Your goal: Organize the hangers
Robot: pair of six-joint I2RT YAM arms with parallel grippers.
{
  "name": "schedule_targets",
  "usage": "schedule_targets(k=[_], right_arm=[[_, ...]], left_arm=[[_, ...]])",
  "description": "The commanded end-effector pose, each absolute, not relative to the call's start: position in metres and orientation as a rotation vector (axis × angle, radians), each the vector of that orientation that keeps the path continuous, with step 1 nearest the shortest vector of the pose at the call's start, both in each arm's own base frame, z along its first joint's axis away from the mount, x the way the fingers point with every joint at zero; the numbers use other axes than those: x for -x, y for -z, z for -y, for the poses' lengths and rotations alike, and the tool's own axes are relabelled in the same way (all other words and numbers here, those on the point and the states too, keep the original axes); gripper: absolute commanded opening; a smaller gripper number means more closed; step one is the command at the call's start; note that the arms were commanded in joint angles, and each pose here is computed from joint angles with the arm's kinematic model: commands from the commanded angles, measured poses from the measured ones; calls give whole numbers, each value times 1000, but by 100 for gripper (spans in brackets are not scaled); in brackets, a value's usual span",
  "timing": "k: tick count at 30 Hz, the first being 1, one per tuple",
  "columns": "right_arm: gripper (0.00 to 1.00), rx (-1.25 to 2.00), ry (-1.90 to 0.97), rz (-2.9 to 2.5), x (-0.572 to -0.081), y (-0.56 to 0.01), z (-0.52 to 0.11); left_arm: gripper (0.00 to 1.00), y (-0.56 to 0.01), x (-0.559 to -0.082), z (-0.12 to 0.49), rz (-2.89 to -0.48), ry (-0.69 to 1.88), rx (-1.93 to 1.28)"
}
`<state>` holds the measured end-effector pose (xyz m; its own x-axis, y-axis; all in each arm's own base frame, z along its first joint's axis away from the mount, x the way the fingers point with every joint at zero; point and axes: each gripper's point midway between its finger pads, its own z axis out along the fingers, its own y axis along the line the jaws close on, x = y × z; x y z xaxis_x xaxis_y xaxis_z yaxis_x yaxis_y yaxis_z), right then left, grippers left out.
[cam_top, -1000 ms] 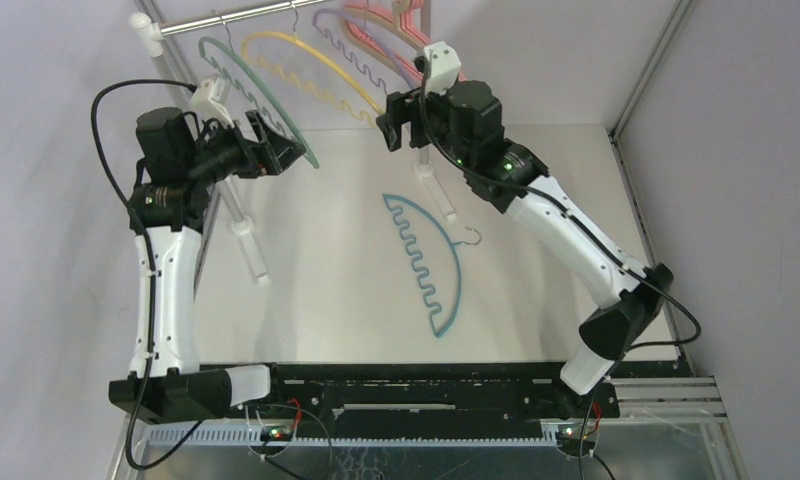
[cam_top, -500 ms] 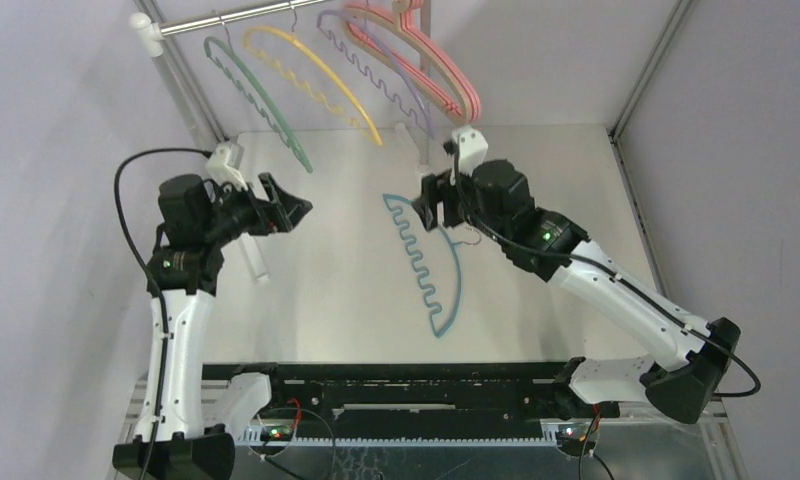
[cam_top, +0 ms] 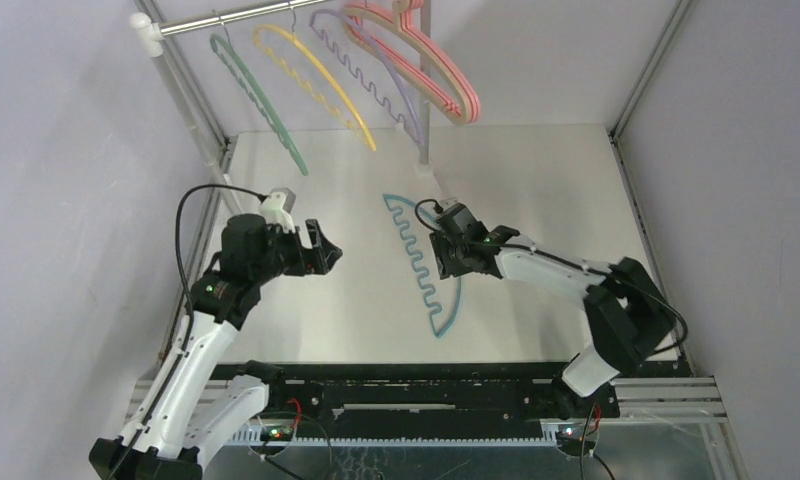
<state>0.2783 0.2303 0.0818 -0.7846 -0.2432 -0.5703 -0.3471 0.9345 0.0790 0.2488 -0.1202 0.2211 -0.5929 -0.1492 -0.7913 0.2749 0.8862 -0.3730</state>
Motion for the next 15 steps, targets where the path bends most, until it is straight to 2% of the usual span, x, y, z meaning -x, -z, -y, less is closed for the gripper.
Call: schedule_targets(k=[1,7,15], right_arm=[[53,250,-311,-2540,-305,-64,-230],[51,188,-284,-2571,-324,-46,-212],[48,171,-292,-2621,-325,-23,-212]], left_arm=[[89,-210,-249,118,-2090,552,-5],[89,-185,-236,127,-2133,560,-5],[89,-183,-238,132,-2146,559,-9]])
